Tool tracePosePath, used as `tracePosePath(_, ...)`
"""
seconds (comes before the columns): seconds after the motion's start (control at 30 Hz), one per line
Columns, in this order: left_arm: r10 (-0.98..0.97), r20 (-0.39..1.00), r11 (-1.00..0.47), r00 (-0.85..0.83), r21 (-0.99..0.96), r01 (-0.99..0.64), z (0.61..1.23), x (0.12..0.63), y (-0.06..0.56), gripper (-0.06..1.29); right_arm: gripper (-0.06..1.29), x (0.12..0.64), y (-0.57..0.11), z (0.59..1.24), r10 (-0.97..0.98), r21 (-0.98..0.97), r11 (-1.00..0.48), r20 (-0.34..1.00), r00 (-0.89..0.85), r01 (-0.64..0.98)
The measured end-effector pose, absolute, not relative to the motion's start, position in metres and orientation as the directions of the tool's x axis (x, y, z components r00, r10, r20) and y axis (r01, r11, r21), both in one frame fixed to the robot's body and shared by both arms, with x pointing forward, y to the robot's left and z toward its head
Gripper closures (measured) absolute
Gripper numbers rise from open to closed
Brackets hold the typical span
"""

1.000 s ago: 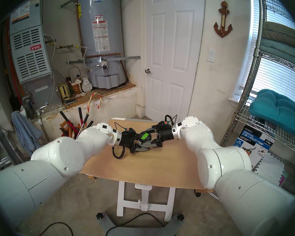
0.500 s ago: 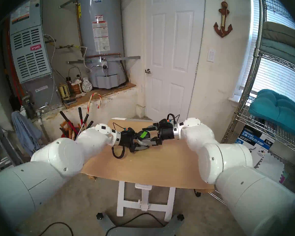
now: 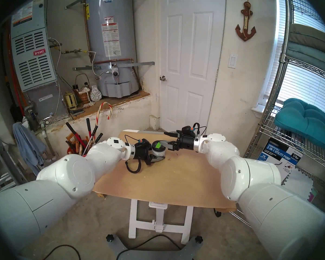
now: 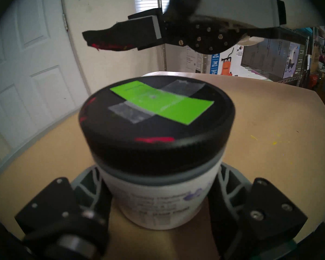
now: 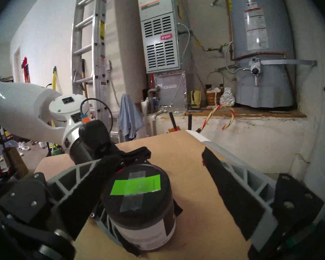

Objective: Open paint jar

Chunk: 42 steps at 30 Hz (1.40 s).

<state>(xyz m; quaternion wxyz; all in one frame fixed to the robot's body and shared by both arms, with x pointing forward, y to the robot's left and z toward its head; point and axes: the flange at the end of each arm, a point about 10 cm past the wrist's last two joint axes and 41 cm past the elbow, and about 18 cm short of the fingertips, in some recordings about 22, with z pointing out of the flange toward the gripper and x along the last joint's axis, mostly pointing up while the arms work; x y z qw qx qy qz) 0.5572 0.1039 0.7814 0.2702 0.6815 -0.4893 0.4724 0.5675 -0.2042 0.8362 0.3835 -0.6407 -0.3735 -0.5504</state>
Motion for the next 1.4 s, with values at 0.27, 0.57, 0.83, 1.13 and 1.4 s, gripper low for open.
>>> tracePosePath(0.27, -0.413, 0.907, -0.396, 0.079, -0.101, -0.913, 0.782, 0.559, 0.098, 0.48, 0.01, 0.562, -0.205, 0.822, 0.017, -0.1, -0.465, 0.992, 0.121, 0.88)
tracePosePath(0.57, -0.413, 0.907, -0.408, 0.083, -0.103, -0.907, 0.782, 0.56, 0.095, 0.48, 0.01, 0.55, -0.206, 0.799, -0.015, -0.116, -0.494, 0.992, 0.125, 0.862)
tracePosePath(0.83, -0.413, 0.907, -0.414, 0.085, -0.104, -0.904, 0.782, 0.561, 0.094, 0.48, 0.01, 0.545, -0.201, 0.791, -0.04, -0.099, -0.498, 0.995, 0.091, 0.862)
tracePosePath(1.13, -0.417, 0.905, -0.418, 0.087, -0.106, -0.902, 0.783, 0.562, 0.092, 0.48, 0.01, 0.542, -0.194, 0.791, -0.053, -0.039, -0.495, 0.998, 0.014, 0.868)
tracePosePath(1.4, -0.422, 0.902, -0.419, 0.089, -0.107, -0.902, 0.783, 0.562, 0.092, 0.48, 0.01, 0.537, -0.19, 0.787, -0.062, -0.002, -0.495, 0.998, -0.033, 0.869)
